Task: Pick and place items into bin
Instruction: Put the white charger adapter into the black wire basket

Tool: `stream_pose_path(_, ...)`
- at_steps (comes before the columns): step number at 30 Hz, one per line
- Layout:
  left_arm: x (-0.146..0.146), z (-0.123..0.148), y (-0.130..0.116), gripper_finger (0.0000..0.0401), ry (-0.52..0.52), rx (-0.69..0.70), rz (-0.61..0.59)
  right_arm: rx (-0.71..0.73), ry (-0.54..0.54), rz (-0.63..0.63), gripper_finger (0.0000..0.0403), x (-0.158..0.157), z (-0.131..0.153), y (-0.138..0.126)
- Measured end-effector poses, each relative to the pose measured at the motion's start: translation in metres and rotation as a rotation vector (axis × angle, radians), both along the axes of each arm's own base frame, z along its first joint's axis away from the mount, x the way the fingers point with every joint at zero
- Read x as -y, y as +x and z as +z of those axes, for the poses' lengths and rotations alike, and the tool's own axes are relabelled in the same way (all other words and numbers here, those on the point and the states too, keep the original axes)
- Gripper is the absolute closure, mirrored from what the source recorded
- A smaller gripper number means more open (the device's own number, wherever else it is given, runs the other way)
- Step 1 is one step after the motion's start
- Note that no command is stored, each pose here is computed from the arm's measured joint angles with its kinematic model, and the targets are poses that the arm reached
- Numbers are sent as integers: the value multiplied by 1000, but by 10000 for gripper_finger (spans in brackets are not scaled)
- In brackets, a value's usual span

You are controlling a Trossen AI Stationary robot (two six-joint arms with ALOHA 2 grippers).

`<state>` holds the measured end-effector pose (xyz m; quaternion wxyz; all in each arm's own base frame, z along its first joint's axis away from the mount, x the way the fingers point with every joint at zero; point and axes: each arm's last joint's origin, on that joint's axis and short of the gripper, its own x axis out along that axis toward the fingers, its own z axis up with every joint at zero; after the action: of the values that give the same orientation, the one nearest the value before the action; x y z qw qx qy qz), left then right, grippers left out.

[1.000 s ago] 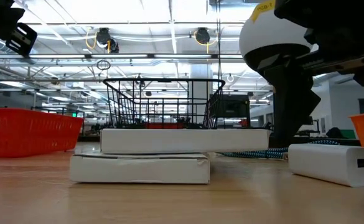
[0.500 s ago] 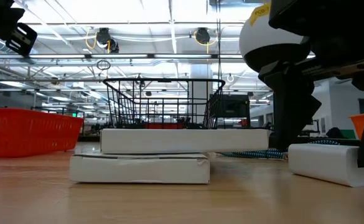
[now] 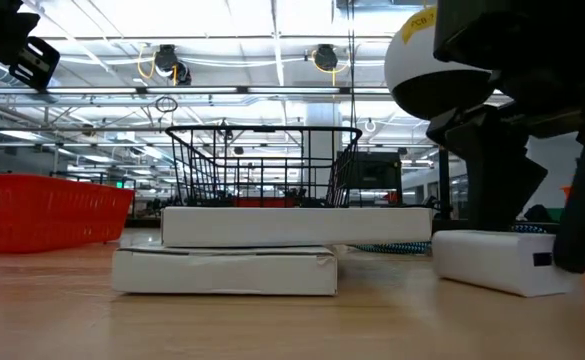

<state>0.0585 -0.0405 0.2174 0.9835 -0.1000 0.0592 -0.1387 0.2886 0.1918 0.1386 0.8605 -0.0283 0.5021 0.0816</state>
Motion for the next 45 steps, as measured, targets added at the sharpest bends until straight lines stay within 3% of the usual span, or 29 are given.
stream_pose_path(4,0,0,0,325,0,0,0,2,8,-9,216,0,0,0)
stream_pose_path(8,0,0,0,325,0,0,0,3,10,-7,217,-1,0,0)
stream_pose_path(18,0,0,0,325,0,0,0,58,8,-7,66,-4,3,3)
stream_pose_path(23,0,0,0,325,0,0,0,113,26,30,34,-7,6,7)
stream_pose_path(32,0,0,0,325,1,-1,0,58,24,46,45,-10,-16,9)
stream_pose_path(45,0,0,0,325,1,-1,0,52,34,70,89,-15,-17,7)
